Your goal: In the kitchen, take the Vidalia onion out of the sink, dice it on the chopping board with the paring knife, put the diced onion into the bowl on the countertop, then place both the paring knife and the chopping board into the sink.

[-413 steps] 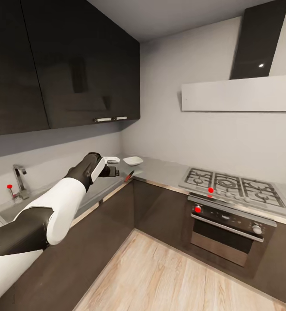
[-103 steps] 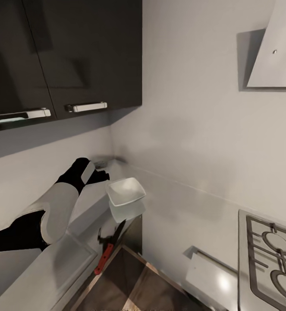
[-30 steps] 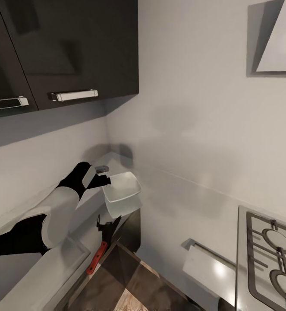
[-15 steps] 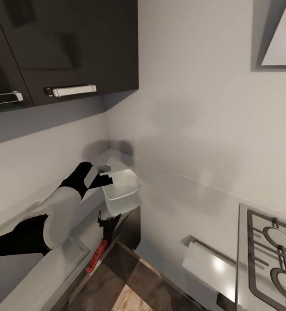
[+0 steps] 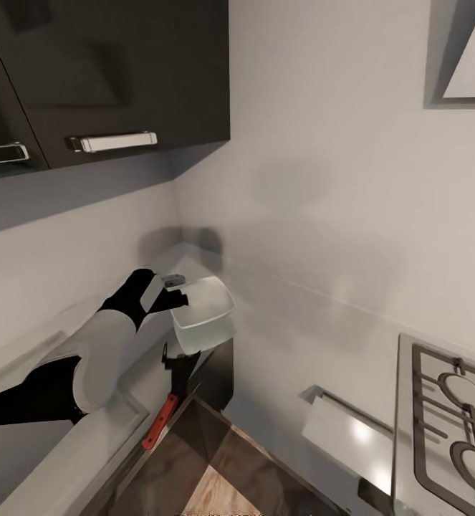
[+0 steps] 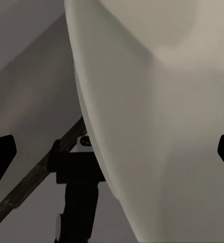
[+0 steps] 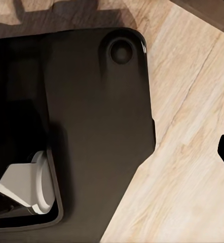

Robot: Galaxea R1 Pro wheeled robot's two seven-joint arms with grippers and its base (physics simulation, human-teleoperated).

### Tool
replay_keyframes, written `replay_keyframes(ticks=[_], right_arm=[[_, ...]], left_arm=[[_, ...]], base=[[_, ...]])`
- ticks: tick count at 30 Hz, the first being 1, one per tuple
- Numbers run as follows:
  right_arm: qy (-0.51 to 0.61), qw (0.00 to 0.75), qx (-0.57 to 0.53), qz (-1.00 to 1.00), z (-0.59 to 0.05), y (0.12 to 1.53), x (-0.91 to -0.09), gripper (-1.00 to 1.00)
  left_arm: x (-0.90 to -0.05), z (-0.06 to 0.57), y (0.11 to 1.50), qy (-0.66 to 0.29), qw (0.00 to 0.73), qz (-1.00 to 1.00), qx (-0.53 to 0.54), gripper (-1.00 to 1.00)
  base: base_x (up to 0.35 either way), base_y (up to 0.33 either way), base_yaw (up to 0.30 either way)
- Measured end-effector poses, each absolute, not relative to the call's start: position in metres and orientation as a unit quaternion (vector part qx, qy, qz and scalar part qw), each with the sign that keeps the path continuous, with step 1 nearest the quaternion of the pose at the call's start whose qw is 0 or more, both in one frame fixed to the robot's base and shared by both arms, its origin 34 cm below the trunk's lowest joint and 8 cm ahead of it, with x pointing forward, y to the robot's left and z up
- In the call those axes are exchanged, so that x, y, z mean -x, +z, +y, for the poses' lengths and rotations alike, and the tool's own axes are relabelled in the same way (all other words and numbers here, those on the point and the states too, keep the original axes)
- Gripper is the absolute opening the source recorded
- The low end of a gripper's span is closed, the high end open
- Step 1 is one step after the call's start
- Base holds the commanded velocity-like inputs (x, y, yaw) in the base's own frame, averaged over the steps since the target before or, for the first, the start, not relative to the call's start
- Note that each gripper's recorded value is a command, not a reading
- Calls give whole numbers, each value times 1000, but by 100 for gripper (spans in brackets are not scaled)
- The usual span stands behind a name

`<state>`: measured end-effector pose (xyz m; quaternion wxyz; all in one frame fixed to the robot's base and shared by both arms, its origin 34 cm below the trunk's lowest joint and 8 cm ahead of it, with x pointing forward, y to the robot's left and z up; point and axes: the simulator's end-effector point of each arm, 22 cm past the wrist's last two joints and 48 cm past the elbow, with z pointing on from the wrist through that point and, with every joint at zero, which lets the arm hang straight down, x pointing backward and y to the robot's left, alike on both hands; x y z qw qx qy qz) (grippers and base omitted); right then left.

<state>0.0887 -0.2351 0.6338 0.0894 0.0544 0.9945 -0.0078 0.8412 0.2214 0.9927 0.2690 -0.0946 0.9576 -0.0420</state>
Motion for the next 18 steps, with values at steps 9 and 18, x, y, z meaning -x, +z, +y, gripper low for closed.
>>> replay_keyframes(ticks=[9,18], right_arm=[[-7,82,-54,995,-235,634,-84,100],[-8,75,-54,996,-235,635,-78,100]], left_arm=[[-844,220,984,-42,269,957,96,100],[-843,220,973,-41,263,959,96,100]], base=[[0,0,0],[0,0,0]])
